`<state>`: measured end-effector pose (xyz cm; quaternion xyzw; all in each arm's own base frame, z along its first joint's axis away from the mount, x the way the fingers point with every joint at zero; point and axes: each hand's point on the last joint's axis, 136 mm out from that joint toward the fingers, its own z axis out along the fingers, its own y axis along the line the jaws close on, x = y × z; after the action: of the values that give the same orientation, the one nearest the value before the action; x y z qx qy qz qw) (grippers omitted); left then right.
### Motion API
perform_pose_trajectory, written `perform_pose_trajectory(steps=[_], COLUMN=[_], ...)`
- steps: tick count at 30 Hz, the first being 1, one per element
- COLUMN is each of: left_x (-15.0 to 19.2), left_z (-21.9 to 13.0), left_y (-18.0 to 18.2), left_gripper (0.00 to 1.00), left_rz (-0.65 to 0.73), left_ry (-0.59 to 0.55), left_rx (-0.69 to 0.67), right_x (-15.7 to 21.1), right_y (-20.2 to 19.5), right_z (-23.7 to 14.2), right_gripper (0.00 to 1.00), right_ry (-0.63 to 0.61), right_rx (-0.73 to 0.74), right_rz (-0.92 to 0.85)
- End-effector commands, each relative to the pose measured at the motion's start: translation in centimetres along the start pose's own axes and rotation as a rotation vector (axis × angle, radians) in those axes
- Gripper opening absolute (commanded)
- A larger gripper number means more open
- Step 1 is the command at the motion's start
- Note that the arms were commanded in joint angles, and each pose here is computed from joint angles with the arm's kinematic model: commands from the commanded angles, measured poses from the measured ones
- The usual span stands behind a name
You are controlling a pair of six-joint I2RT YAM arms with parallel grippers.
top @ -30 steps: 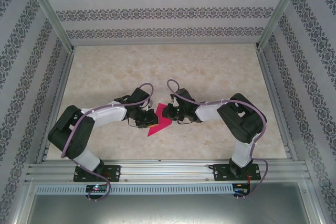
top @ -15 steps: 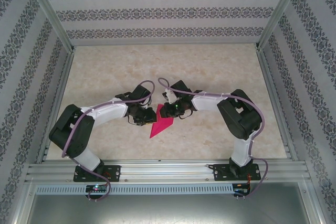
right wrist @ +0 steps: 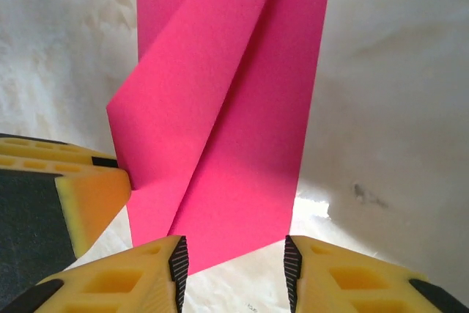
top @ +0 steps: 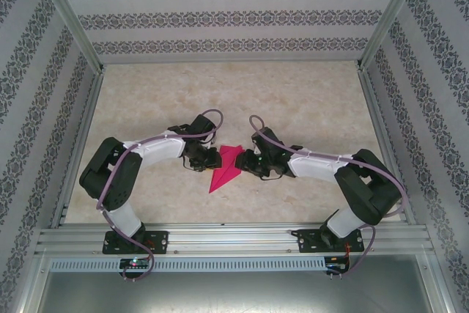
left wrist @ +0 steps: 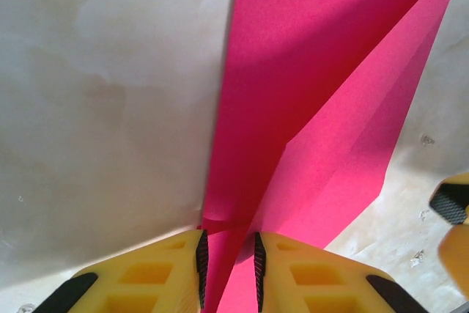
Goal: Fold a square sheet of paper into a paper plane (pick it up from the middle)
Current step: Turn over the paper at the center of the table.
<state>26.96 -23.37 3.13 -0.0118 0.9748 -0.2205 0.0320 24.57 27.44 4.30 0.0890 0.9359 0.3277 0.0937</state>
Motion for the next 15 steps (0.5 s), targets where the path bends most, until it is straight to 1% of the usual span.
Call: perform_pose_trajectory(steps=[1,8,12,15], left_x=[-0.1,0.2,0.3,0.4], left_z=[0.2,0.7,0.9,1.1], left_y=[0.6,0.9,1.0,1.2], left_gripper=[0.27,0.26,0.26,0.26], left_rz=[0.023,0.021,0.019,0.018], left_ry=[0.015,0.032,0.038,0.045], left_rx=[-0.036,-0.044,-0.042,-0.051], right_x=[-0.9,-0.8,-0.8,-0.7], right_y=[0.4,-1.0,-0.6,-0.2], right_z=[0.3,1.4,2.2,2.9], right_gripper=[0.42,0.42,0.41,0.39], right_ry=[-0.056,-0.055,-0.039,-0.024], right_rx=[0.013,0.052,0.031,-0.006], right_rz=[0.075,0.117,0.110,0.111])
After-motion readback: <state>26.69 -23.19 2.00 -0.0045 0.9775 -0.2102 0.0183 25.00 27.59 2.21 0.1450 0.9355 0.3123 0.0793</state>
